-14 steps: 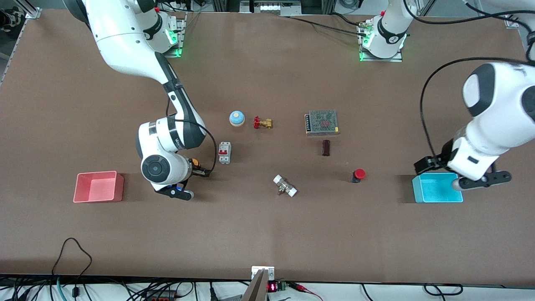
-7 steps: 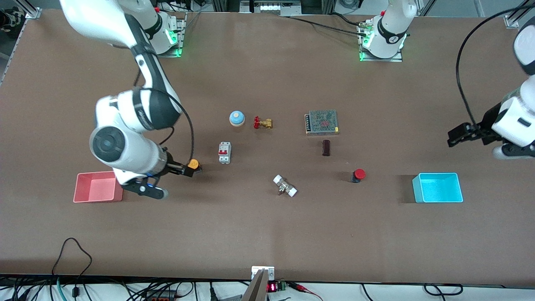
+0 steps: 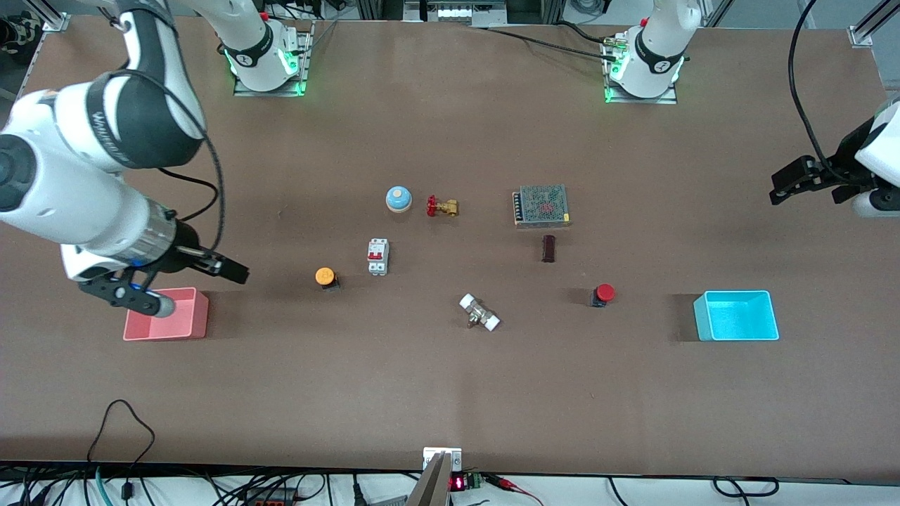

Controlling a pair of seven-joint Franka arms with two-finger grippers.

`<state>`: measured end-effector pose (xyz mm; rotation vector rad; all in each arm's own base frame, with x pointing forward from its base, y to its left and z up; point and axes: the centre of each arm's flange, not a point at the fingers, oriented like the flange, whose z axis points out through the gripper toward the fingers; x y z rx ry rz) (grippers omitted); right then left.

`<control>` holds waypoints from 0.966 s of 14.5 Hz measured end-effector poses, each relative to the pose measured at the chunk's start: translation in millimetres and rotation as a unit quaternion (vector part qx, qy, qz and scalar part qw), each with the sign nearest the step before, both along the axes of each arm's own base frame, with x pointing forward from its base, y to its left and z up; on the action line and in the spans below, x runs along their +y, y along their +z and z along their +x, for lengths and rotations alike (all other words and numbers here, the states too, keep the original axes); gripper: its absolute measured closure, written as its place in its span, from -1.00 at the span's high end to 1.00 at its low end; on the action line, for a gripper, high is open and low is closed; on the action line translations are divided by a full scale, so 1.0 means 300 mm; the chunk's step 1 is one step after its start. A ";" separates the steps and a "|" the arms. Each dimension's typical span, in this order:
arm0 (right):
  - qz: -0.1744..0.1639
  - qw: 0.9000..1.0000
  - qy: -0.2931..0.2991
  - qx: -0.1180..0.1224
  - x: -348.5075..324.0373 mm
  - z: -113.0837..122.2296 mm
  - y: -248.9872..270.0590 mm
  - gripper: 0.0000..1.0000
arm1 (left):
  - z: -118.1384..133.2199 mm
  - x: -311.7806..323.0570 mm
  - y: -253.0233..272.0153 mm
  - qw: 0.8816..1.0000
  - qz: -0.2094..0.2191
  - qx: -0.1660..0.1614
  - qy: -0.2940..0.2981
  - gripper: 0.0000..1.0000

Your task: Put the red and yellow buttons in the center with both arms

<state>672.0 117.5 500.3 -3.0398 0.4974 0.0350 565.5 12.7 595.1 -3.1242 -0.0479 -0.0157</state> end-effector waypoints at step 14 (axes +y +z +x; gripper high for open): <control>-0.042 0.986 0.158 0.038 -0.526 -0.196 0.251 1.00 | -0.071 -0.011 -0.012 1.000 0.006 -0.004 -0.004 1.00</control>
